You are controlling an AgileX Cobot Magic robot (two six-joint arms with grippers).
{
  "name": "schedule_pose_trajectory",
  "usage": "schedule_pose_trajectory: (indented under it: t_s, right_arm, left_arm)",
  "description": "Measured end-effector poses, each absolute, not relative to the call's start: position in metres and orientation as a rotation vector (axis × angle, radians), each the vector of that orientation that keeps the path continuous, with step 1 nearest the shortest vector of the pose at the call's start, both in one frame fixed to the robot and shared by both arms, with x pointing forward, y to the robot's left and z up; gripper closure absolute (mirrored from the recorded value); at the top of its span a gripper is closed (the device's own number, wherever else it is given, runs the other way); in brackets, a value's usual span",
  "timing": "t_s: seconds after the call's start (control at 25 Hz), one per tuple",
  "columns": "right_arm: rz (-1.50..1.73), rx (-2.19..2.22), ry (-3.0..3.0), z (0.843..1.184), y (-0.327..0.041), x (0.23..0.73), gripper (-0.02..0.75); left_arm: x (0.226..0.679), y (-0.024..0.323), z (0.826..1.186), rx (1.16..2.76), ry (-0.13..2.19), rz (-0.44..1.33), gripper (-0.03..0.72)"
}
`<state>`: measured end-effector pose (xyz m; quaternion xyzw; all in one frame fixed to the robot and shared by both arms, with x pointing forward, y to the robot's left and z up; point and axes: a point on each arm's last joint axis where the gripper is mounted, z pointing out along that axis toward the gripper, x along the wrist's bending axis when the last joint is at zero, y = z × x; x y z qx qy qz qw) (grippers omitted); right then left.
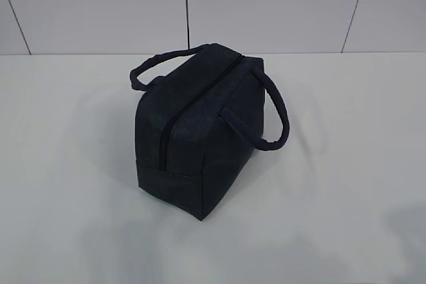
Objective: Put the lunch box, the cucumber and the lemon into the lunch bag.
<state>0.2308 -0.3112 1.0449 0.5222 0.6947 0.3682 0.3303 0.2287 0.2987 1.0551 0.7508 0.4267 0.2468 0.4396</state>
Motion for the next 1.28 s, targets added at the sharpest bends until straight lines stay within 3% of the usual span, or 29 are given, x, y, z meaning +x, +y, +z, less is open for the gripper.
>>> schedule_pose_trajectory:
  t_s: [0.6, 1.28]
  right_arm:
    - [1.001, 1.378, 1.843, 1.0429, -0.3075, 0.2305, 0.376]
    - [0.924, 1.468, 1.730, 1.0429, -0.3076, 0.2299, 0.376]
  left_arm:
    - [0.2322, 0.3046, 1.0559, 1.859, 1.100, 0.721, 0.452]
    - [0.2308, 0.2963, 1.0560, 1.622, 1.497, 0.892, 0.452]
